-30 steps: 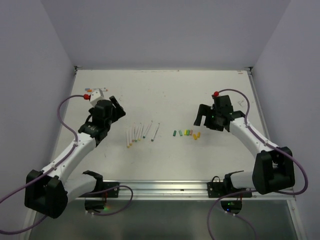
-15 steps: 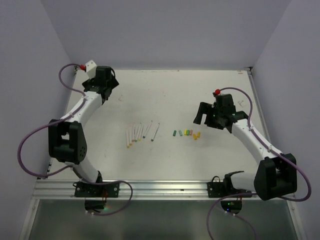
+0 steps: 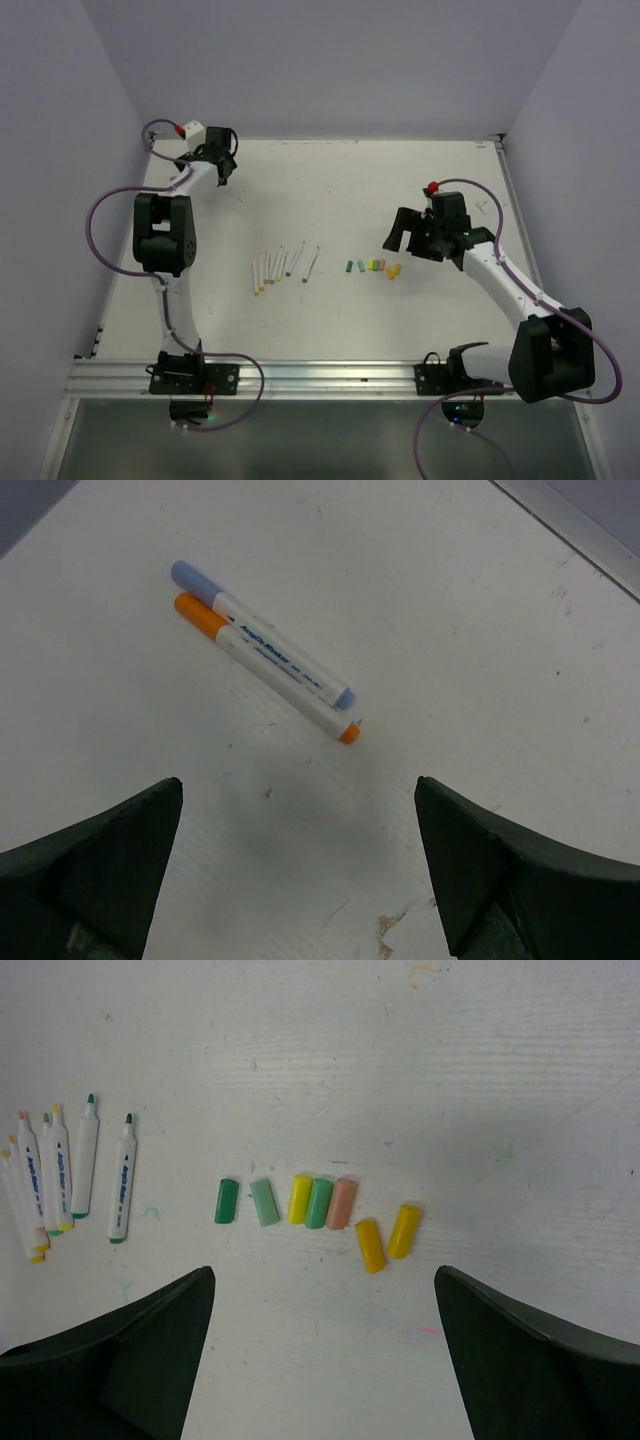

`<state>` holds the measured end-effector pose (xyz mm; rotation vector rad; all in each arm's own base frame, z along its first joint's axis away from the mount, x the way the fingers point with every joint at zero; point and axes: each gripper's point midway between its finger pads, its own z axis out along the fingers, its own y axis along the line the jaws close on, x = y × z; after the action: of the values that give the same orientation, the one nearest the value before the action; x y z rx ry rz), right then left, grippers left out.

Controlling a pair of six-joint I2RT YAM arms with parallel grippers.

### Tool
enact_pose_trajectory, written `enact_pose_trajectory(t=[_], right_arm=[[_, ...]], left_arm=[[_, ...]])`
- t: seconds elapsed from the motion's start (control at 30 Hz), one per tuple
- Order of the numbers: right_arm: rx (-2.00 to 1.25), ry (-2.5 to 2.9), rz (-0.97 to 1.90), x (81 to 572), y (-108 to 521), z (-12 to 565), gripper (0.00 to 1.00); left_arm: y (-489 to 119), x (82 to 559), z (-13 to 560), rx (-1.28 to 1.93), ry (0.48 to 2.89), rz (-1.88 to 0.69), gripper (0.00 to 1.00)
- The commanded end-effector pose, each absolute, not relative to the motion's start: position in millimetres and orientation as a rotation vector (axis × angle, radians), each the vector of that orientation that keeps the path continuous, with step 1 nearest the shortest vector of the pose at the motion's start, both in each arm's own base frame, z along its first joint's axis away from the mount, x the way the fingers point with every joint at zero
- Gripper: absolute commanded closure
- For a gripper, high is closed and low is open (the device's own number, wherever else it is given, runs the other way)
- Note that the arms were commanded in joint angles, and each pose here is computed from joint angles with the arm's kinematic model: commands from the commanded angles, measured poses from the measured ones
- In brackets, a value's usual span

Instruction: Open the pen caps

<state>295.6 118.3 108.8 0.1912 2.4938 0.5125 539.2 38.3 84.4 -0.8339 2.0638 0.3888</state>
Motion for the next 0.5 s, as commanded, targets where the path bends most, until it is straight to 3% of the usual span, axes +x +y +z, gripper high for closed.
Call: enact_pose_trajectory(t=[0.0, 0.47], right_arm=[[0.144, 2.461, 0.574, 298.2, 128.5, 113.7, 0.04], [0.135, 2.472, 0.587, 300.7, 132.2, 101.7, 0.04]], left_arm=[[47.3, 572.5, 111.2, -0.803, 1.939, 0.415, 0.0], [66.6, 593.7, 88.0, -0.72, 1.979, 0.641, 0.0]])
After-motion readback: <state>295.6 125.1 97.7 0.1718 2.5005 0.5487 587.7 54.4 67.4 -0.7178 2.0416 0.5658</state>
